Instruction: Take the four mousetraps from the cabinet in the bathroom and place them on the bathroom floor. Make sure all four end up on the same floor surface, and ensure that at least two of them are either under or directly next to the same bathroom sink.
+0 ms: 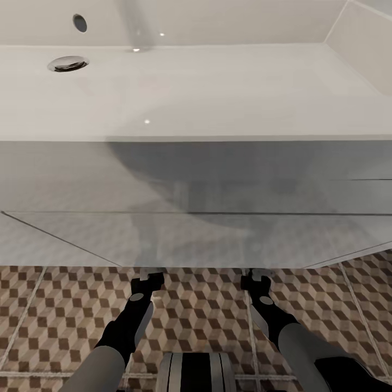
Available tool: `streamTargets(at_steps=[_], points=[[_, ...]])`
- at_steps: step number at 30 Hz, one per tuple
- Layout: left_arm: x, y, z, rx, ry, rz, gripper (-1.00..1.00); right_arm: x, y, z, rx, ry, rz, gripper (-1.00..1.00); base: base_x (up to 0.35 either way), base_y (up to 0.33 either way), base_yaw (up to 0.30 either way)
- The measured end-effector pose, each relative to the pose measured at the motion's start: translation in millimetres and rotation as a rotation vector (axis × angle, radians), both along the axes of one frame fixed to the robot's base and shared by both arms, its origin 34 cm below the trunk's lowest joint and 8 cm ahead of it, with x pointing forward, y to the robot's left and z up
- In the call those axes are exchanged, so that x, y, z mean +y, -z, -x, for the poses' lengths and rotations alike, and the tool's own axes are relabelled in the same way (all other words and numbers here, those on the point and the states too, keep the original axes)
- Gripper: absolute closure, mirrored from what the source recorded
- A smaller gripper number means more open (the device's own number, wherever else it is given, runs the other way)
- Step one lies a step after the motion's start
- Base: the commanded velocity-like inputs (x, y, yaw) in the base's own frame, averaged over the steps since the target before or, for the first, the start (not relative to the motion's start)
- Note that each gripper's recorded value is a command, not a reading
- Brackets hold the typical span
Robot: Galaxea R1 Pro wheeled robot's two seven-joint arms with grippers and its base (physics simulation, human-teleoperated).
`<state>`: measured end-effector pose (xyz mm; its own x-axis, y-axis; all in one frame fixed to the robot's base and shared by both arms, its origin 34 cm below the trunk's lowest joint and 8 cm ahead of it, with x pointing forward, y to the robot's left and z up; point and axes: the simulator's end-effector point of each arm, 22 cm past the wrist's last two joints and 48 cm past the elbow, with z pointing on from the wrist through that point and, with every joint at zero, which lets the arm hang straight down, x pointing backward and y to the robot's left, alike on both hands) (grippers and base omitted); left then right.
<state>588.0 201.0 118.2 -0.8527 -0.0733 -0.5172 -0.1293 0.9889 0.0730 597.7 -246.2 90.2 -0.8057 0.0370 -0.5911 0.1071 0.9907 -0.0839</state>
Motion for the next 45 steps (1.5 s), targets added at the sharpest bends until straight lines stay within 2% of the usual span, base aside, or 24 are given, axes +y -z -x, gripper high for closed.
streamTargets(at_steps=[9,18,31,38,45], points=[[0,0,0,0.0,0.0,-0.001,1.0,0,-1,-1,-0.008,0.001,0.0,1.0,0.0,0.0,0.0],[0,19,14,0.037,0.0,0.0,1.0,0,18,14,0.028,0.001,0.0,1.0,0.0,0.0,0.0],[1,19,13,0.034,-0.001,-0.001,1.0,0,18,13,0.028,0.0,-0.001,1.0,0.0,0.0,0.0],[1,33,25,0.063,-0.001,-0.001,1.0,0,33,26,0.057,0.0,-0.001,1.0,0.0,0.0,0.0],[1,33,24,0.062,-0.001,-0.001,1.0,0,33,25,0.056,-0.001,-0.001,1.0,0.0,0.0,0.0]])
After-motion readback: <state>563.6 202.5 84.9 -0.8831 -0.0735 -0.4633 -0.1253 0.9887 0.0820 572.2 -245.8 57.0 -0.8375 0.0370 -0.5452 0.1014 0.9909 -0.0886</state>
